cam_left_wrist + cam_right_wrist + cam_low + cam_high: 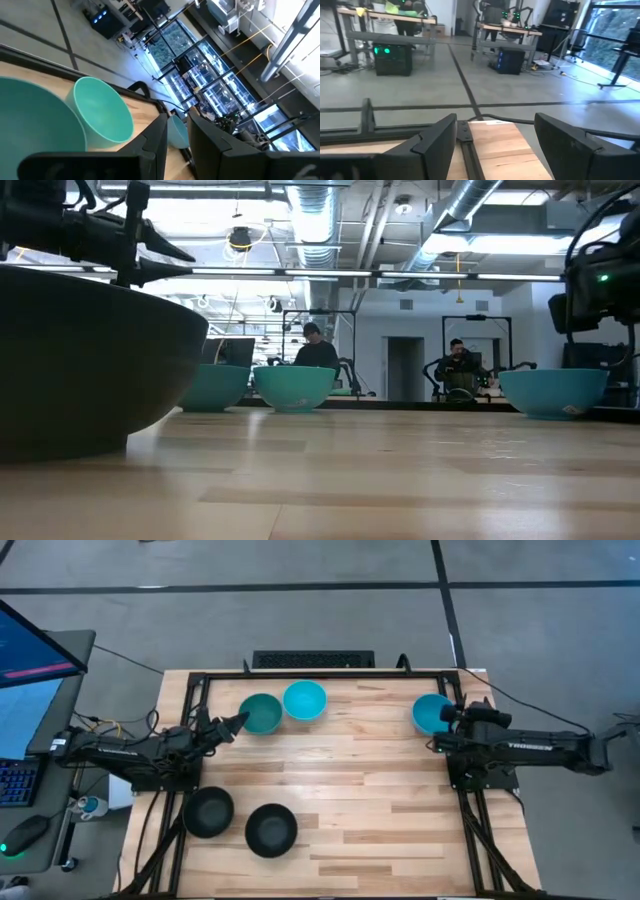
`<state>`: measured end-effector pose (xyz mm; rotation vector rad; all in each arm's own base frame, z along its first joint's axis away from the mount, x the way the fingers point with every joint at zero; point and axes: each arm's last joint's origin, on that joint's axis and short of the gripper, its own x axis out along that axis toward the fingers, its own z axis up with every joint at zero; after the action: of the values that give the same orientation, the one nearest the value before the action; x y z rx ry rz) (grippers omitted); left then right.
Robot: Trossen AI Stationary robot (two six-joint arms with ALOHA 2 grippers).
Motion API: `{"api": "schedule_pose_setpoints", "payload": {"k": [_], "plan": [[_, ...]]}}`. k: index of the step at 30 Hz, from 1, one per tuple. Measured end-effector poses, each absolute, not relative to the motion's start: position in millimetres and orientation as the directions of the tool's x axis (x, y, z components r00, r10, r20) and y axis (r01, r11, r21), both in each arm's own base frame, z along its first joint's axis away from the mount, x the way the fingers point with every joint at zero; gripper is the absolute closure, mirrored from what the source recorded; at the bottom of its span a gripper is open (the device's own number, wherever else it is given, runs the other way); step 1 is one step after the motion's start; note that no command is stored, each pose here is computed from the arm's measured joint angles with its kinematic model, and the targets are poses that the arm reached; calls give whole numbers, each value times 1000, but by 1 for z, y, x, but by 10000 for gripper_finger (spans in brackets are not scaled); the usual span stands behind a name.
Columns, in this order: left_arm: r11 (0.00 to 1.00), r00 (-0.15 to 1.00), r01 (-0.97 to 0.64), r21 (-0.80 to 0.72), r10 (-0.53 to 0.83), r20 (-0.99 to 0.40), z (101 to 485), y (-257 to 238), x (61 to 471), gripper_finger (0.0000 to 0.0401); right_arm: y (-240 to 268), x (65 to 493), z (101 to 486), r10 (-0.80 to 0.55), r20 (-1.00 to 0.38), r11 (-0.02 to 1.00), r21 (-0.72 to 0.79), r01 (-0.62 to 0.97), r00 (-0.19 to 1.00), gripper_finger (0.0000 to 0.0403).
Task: Nest bowls inside each other
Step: Move the blue bowl to the middle of the table
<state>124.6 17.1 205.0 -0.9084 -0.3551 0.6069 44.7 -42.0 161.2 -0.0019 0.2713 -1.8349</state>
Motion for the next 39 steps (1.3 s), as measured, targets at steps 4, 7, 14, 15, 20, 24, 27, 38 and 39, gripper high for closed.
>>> {"api": "schedule_pose_setpoints", "payload": {"k": [4, 7, 14, 15, 20, 24, 27, 38, 39], "plan": [[466, 778, -318, -826, 627, 54, 207, 17, 124, 335, -43, 48, 161, -948, -141, -255, -202, 945, -286, 111], [474, 776, -301, -828, 626, 76, 210, 17, 124, 335, -43, 48, 161, -948, -141, -254, -204, 945, -285, 111], [502, 775, -310, -807, 625, 91, 212, 17, 124, 335, -43, 48, 161, -948, -142, -254, -201, 946, -285, 111], [507, 775, -314, -802, 625, 91, 212, 17, 124, 335, -43, 48, 161, -948, -143, -254, -200, 946, -285, 111], [534, 784, -331, -778, 614, 87, 211, 17, 124, 335, -42, 55, 168, -948, -189, -219, -192, 957, -255, 111], [559, 794, -361, -746, 604, 68, 209, 16, 125, 335, -32, 72, 184, -962, -262, -40, -127, 991, -72, 111], [575, 807, -370, -730, 588, 54, 207, 16, 125, 335, -18, 82, 200, -946, -306, 128, -56, 990, 105, 111], [614, 879, -322, -720, 477, 14, 203, 13, 127, 335, 15, 103, 228, -859, -237, 417, 190, 889, 453, 111], [611, 879, -322, -723, 477, 11, 202, 13, 127, 335, 16, 104, 229, -867, -205, 425, 175, 888, 455, 111]]}}
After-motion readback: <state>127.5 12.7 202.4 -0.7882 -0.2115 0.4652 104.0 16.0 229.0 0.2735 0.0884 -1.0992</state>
